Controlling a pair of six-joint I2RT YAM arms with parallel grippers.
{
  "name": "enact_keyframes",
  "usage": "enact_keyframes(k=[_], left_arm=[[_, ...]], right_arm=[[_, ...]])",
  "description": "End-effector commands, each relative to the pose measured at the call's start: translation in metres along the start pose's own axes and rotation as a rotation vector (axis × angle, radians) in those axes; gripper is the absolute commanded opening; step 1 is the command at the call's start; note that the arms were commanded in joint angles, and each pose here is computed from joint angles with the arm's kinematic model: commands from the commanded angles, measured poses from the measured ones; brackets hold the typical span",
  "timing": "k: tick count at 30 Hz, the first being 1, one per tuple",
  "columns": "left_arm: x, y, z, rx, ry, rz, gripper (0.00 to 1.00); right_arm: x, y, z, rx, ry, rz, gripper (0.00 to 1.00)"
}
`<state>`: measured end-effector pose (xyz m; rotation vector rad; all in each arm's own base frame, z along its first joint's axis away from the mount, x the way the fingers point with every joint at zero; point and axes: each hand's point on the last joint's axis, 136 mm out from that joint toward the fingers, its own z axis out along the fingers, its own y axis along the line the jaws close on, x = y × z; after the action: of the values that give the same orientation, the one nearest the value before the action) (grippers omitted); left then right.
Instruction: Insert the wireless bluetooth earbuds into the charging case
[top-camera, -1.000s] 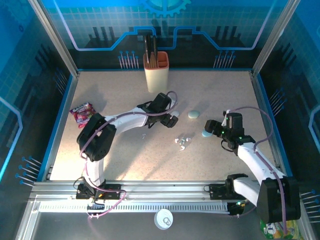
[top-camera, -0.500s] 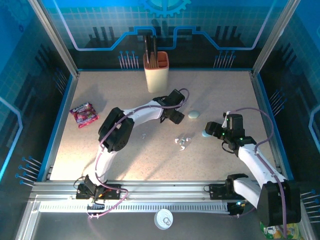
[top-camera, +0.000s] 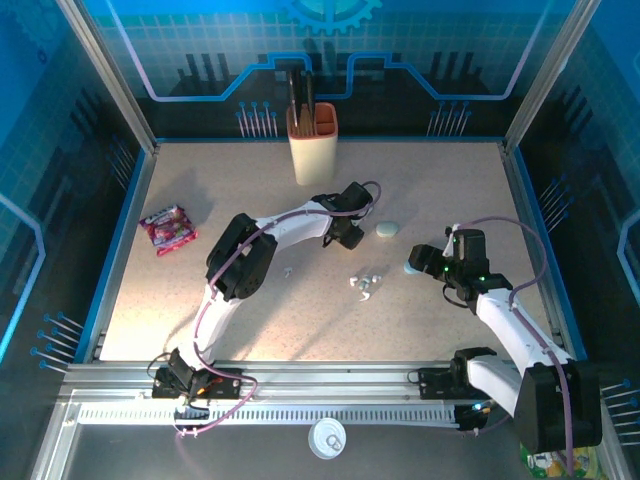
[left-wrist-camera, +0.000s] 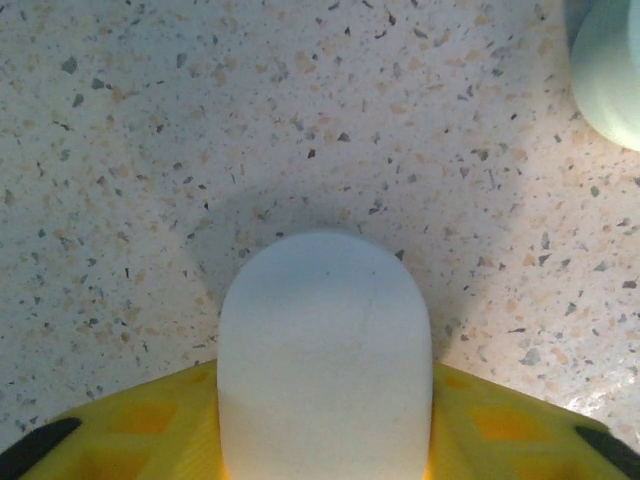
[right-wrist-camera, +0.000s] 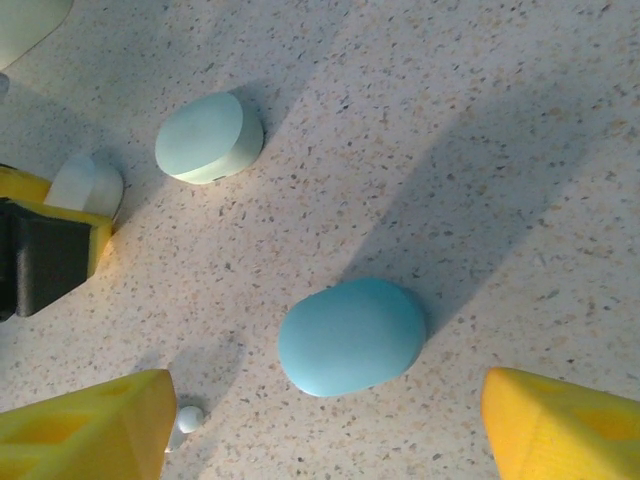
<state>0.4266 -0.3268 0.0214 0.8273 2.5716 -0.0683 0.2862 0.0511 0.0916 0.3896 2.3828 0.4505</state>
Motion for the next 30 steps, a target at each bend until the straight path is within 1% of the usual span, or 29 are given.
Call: enact_keyframes(k=[1,2,3,6,9,13,14,17,18,20,23,25,26,30], left_arm=[[0.004,-0.003,-0.005,0.019,0.009,0.024,0.36],[0.006,-0.003,-0.008,0.021,0.009,0.033,0.29],[0.007,-0.003,-0.012,0.018,0.007,0.035,0.28],[0.008,-0.002,-0.025,0.019,-0.032,0.042,0.28],[0.008,-0.004,-0.044,0.036,-0.089,0.086,0.29],[0.009,-0.024,-0.073,0.133,-0.227,0.197,0.3],[0.01,-0.025,-0.08,0.143,-0.262,0.212,0.29],[0.022,-0.024,-0.088,0.134,-0.313,0.287,0.3],[0.026,-0.026,-0.09,0.145,-0.328,0.308,0.3],[0.033,-0.038,-0.099,0.21,-0.358,0.341,0.34],[0.039,-0.054,-0.116,0.314,-0.397,0.363,0.34],[0.043,-0.062,-0.126,0.363,-0.426,0.386,0.33],[0.046,-0.066,-0.13,0.384,-0.443,0.409,0.3],[0.048,-0.072,-0.148,0.408,-0.554,0.442,0.28]], right_arm=[[0.001,0.006,-0.004,-0.04,0.005,0.037,0.8],[0.001,0.007,-0.005,-0.046,0.006,0.04,0.8],[0.002,0.008,-0.006,-0.053,0.008,0.042,0.8],[0.004,0.019,-0.01,-0.11,0.021,0.038,0.79],[0.01,0.041,-0.015,-0.226,0.082,0.041,0.78],[0.019,0.069,-0.027,-0.359,0.194,0.021,0.78],[0.021,0.077,-0.031,-0.405,0.214,0.004,0.78],[0.025,0.094,-0.036,-0.481,0.249,-0.017,0.78],[0.027,0.098,-0.037,-0.495,0.255,-0.019,0.78],[0.028,0.109,-0.04,-0.525,0.262,-0.032,0.78],[0.031,0.122,-0.042,-0.555,0.28,-0.049,0.78],[0.033,0.129,-0.043,-0.57,0.293,-0.051,0.78],[0.034,0.133,-0.043,-0.581,0.298,-0.05,0.77],[0.039,0.144,-0.039,-0.616,0.336,-0.014,0.76]])
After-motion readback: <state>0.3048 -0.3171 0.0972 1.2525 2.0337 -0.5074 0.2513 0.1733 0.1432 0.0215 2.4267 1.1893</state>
